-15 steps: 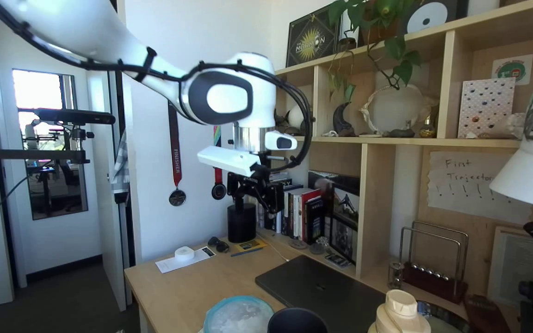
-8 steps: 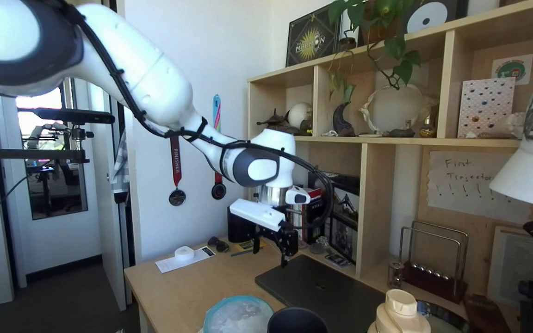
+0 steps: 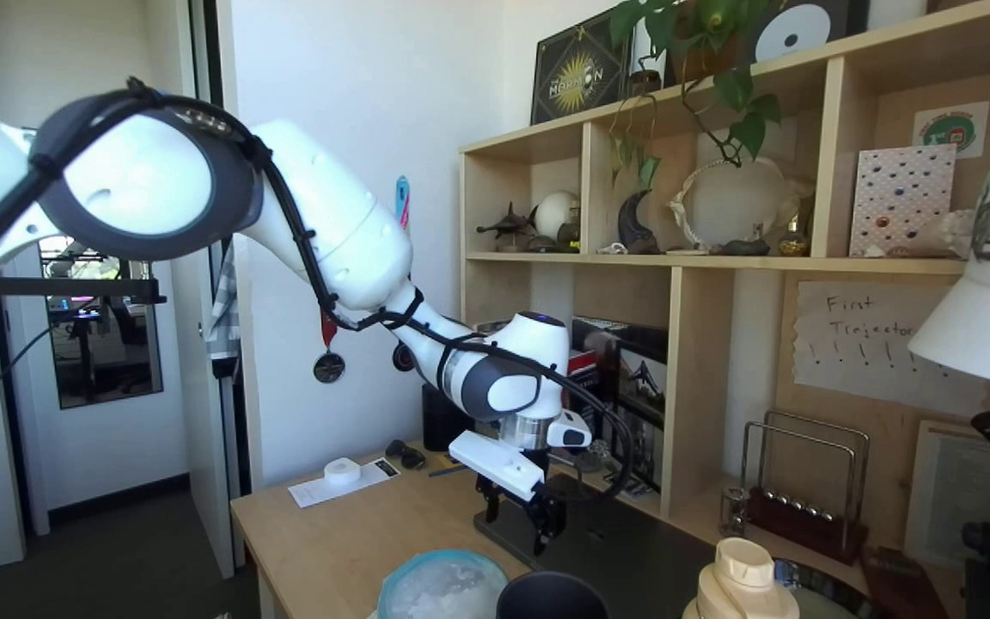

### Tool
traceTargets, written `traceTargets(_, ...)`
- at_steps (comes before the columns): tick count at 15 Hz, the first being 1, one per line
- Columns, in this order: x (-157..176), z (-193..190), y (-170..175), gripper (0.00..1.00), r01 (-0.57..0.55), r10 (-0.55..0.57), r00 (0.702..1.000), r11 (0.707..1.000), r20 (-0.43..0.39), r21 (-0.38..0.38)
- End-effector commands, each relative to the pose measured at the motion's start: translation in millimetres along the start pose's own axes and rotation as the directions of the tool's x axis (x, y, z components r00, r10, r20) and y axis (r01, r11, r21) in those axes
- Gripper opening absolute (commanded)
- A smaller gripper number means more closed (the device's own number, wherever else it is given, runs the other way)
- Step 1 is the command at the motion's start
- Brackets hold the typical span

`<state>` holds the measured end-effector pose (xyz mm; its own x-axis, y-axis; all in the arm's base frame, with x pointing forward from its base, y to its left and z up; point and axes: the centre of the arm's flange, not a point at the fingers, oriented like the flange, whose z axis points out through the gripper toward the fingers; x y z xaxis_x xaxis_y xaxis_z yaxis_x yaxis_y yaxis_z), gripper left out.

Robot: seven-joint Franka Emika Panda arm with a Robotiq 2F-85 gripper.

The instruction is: Open the laptop

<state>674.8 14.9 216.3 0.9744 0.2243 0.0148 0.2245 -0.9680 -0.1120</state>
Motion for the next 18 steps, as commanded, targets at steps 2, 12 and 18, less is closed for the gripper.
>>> traceTargets(2, 9.6, 8.3, 1.8, 1.00, -0.062, 0.062, 0.997, 0.998, 0.043, 0.012)
traceTargets(12, 7.6, 43.9, -12.7, 1.00, -0.125, 0.120, 0.983, 0.992, 0.136, 0.026)
traceTargets(18, 14.2, 57.2, -14.5, 1.00, -0.148, 0.147, 0.983, 0.989, 0.107, -0.003)
